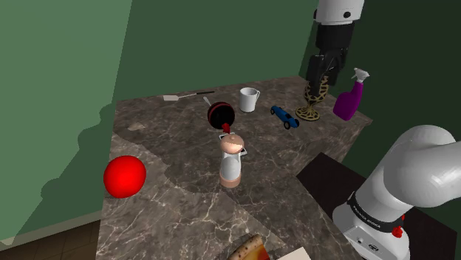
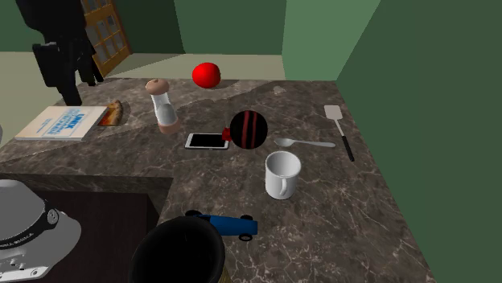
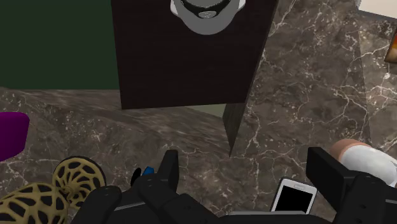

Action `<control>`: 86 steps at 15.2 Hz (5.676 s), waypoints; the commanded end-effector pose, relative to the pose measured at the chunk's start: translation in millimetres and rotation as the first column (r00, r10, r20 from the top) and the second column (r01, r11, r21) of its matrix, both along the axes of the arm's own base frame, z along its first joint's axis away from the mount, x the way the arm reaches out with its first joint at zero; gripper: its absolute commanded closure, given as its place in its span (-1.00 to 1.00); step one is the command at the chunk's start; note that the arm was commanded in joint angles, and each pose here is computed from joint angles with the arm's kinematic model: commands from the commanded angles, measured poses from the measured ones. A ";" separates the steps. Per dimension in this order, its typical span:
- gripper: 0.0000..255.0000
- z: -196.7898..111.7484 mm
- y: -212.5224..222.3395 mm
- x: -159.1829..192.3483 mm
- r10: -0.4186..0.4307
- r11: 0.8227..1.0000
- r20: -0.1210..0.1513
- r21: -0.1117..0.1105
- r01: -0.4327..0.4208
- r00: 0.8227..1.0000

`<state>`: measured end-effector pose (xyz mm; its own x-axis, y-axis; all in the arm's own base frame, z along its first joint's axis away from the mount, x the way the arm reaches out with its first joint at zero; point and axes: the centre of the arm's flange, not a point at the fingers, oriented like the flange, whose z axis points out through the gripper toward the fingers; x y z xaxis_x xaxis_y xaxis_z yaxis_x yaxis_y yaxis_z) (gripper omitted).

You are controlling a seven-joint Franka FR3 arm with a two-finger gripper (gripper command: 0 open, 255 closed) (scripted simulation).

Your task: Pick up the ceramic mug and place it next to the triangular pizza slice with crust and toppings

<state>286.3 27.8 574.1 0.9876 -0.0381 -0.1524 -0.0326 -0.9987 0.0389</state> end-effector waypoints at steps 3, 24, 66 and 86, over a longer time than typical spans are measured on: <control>-1.00 -12.4 -6.0 21.2 0.009 1.000 0.007 -0.002 -0.009 1.000; -1.00 -132.2 -58.4 251.6 0.109 0.994 0.079 -0.027 -0.107 0.991; 1.00 -181.2 -77.8 353.9 0.152 0.988 0.110 -0.040 -0.148 0.982; 1.00 -75.6 -77.8 353.9 0.152 0.988 0.110 -0.040 -0.148 0.982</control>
